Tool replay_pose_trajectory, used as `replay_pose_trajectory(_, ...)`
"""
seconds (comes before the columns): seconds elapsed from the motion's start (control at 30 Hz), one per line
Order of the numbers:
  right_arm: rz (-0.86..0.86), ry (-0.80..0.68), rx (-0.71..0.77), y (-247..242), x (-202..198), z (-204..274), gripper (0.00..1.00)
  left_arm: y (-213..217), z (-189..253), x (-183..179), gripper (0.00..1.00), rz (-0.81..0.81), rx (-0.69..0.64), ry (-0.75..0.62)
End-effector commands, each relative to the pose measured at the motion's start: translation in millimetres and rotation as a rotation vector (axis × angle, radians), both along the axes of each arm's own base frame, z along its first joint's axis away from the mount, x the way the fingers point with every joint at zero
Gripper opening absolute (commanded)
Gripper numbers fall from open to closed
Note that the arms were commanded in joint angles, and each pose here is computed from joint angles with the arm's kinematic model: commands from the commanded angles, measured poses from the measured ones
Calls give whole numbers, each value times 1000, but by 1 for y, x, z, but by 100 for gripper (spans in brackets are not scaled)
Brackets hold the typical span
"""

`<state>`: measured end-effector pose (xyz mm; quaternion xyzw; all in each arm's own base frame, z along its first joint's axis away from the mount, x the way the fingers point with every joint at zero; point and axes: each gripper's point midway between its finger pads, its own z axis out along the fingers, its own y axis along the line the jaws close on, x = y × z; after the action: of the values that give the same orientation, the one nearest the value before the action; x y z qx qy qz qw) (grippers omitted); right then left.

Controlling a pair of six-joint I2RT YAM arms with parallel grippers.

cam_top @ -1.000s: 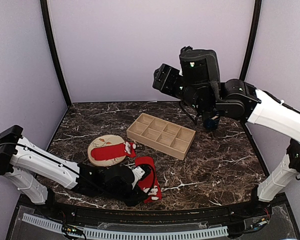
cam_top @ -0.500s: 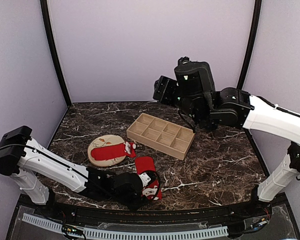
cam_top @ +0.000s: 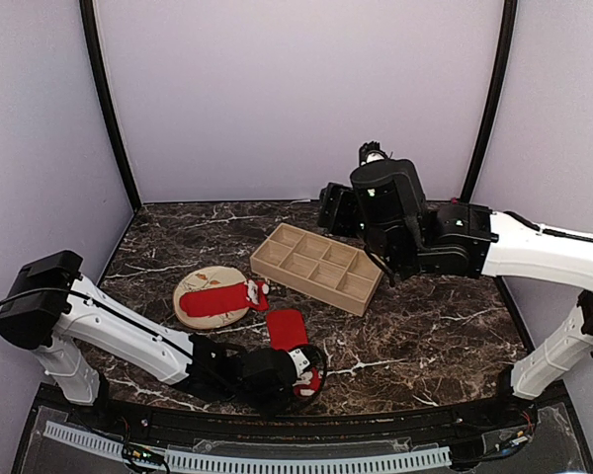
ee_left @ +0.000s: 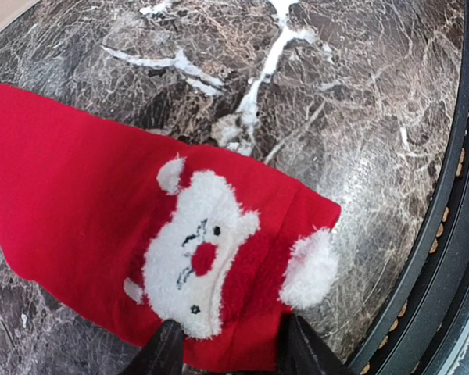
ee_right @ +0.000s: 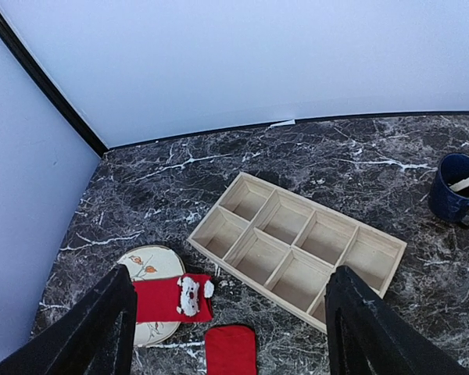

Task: Roll the socks
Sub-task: Pick up the sock from the center of the board.

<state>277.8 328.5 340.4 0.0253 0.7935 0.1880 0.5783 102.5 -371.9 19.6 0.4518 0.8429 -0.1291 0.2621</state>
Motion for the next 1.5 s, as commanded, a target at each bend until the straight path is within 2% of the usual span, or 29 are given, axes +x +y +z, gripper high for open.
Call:
replay_pose_trajectory(0.0, -27, -30, 37, -8, 3, 13, 76, 1, -2, -3, 41, -24, 53, -19)
replay_pose_trajectory(0.13, -28, -33, 35, -9, 3, 13, 76, 3, -7, -4, 32, -27, 84, -24)
replay_pose_trajectory(0.23, -28, -33, 26, -9, 3, 11, 76, 3, -6, -6, 21, -31, 89, -27)
replay_pose_trajectory(0.37, -28, -29, 14, -10, 3, 6, 76, 5, -5, -6, 18, -18, 97, -28)
replay_pose_trajectory(0.47, -25, -26, 4, -11, 2, 2, 76, 8, -2, -3, 25, 9, 96, -35)
replay_pose_trajectory(0.6, -17, -23, 1, -11, 1, -1, 76, 9, 6, -2, 49, 29, 74, -41)
replay_pose_trajectory(0.67, -14, -22, 0, -11, 1, -2, 76, 8, 10, -3, 54, 25, 61, -44)
replay_pose_trajectory(1.1, -14, -20, 2, -15, -2, -9, 76, -3, 27, -15, 51, -34, 24, -94)
replay_pose_trajectory(1.47, -7, -17, 5, -15, -2, -11, 76, -4, 6, -16, 45, -50, 108, -95)
